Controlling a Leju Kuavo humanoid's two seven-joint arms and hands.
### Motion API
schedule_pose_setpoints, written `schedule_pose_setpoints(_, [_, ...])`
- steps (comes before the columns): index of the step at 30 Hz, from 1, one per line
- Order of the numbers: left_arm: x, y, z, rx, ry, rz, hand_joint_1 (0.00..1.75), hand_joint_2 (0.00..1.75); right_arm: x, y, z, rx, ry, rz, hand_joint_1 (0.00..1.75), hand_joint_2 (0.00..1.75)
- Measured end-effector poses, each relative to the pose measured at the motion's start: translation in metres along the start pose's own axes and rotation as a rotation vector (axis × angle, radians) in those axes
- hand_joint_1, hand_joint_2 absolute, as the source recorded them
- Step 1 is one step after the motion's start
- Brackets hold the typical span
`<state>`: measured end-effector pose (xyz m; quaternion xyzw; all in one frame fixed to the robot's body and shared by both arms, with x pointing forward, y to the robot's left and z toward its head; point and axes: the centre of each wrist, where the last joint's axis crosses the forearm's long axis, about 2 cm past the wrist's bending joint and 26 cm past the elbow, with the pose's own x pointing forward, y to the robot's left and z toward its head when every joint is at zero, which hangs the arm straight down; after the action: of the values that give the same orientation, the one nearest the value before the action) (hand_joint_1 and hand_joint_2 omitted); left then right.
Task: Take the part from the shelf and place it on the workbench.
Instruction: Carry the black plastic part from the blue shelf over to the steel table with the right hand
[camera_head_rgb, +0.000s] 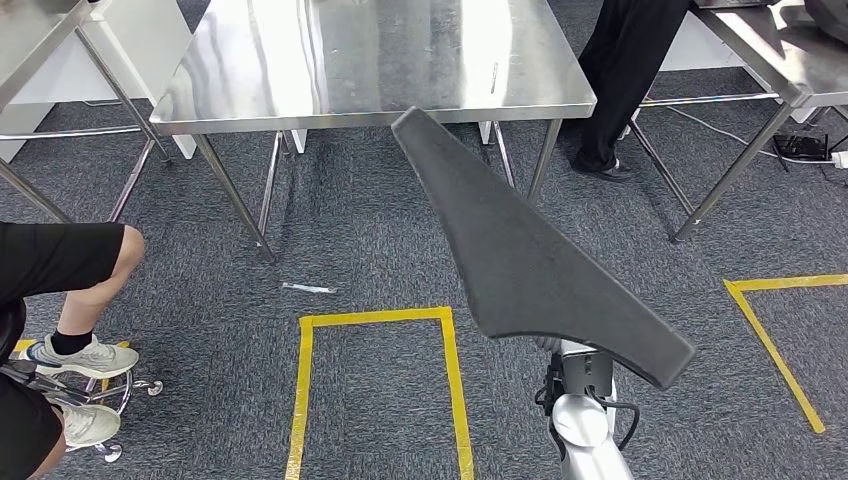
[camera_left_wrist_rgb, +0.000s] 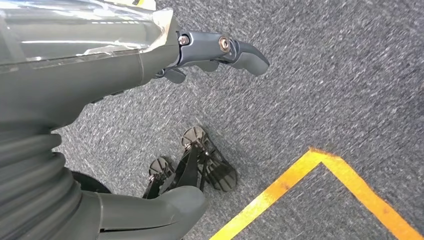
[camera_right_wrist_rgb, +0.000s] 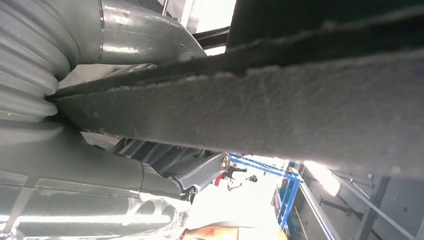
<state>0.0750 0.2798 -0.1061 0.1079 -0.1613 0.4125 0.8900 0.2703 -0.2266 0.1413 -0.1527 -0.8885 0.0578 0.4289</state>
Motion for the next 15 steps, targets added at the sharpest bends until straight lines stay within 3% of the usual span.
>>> schedule_pose_setpoints(15, [0.021, 0.004, -0.007, -0.031, -0.002, -0.037, 0.0, 1.75, -0.007, -0.005, 0.002, 0.004, 0.003, -0.011, 1.73, 1.75])
